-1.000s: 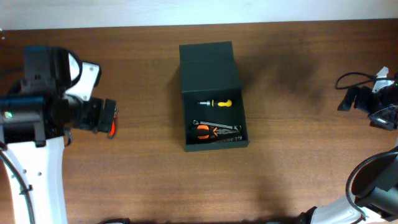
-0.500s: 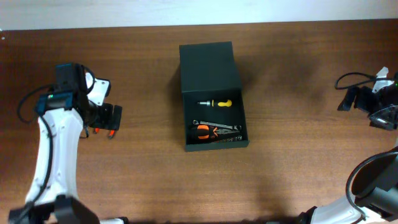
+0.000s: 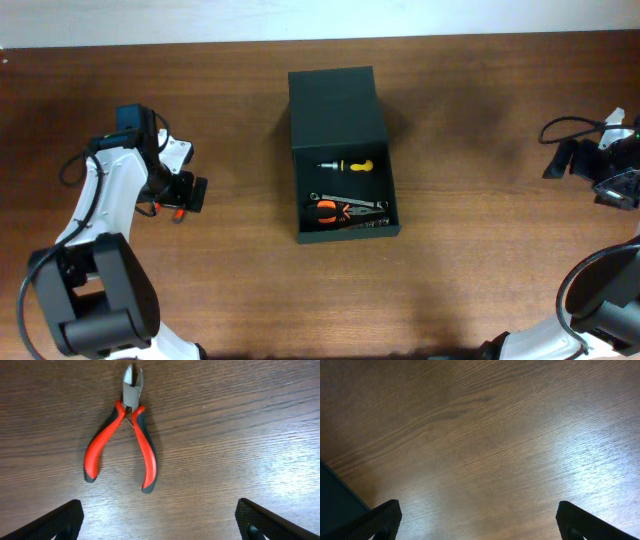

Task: Pack container
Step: 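Lower the left gripper onto the red-handled pliers and grasp them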

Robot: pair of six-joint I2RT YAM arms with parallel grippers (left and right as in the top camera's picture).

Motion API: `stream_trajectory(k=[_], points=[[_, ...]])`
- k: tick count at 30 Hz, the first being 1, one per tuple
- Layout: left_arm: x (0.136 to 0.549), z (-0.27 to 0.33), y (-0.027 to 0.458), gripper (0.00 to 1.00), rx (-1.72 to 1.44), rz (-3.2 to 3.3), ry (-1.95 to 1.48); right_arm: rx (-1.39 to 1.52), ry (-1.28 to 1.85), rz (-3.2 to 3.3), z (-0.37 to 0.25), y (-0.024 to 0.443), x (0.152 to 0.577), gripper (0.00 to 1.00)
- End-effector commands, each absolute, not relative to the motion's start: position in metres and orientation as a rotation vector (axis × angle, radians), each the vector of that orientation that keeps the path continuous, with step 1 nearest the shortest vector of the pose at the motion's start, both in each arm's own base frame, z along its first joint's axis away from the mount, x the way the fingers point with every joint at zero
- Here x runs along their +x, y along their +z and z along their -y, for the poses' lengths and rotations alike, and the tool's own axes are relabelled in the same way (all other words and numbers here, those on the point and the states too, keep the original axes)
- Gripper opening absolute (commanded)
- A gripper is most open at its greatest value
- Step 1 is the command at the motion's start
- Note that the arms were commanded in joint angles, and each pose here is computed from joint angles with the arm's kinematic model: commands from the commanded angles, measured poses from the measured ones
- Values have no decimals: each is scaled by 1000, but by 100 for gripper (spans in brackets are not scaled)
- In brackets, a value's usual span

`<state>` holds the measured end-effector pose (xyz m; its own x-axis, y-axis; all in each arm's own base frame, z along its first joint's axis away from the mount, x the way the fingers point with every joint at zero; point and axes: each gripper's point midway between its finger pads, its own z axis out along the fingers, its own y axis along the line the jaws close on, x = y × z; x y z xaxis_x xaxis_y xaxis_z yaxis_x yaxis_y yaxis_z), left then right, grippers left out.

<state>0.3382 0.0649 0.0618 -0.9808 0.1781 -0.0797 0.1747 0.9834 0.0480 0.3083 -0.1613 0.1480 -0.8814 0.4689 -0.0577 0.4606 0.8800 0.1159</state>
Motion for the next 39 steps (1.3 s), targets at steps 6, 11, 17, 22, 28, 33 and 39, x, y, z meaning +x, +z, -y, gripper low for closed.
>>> stream_trajectory(k=[6, 11, 17, 22, 28, 33, 39], points=[[340, -64, 36, 100, 294, -3087, 21, 736, 162, -2971, 158, 149, 306, 99], [336, -62, 20, 100, 298, -3131, -9, 730, 162, -2973, 157, 149, 306, 99], [333, -61, 4, 100, 300, -3164, -34, 731, 162, -2974, 157, 149, 306, 99], [330, -59, -4, 100, 307, -3186, -51, 733, 166, -2979, 157, 149, 305, 99], [332, -59, -5, 97, 306, -3176, -47, 737, 172, -2989, 155, 148, 302, 99], [330, -59, -13, 96, 306, -3168, -38, 740, 176, -2997, 154, 148, 301, 99], [327, -59, -15, 82, 306, -3177, -42, 746, 190, -3011, 151, 148, 297, 98]])
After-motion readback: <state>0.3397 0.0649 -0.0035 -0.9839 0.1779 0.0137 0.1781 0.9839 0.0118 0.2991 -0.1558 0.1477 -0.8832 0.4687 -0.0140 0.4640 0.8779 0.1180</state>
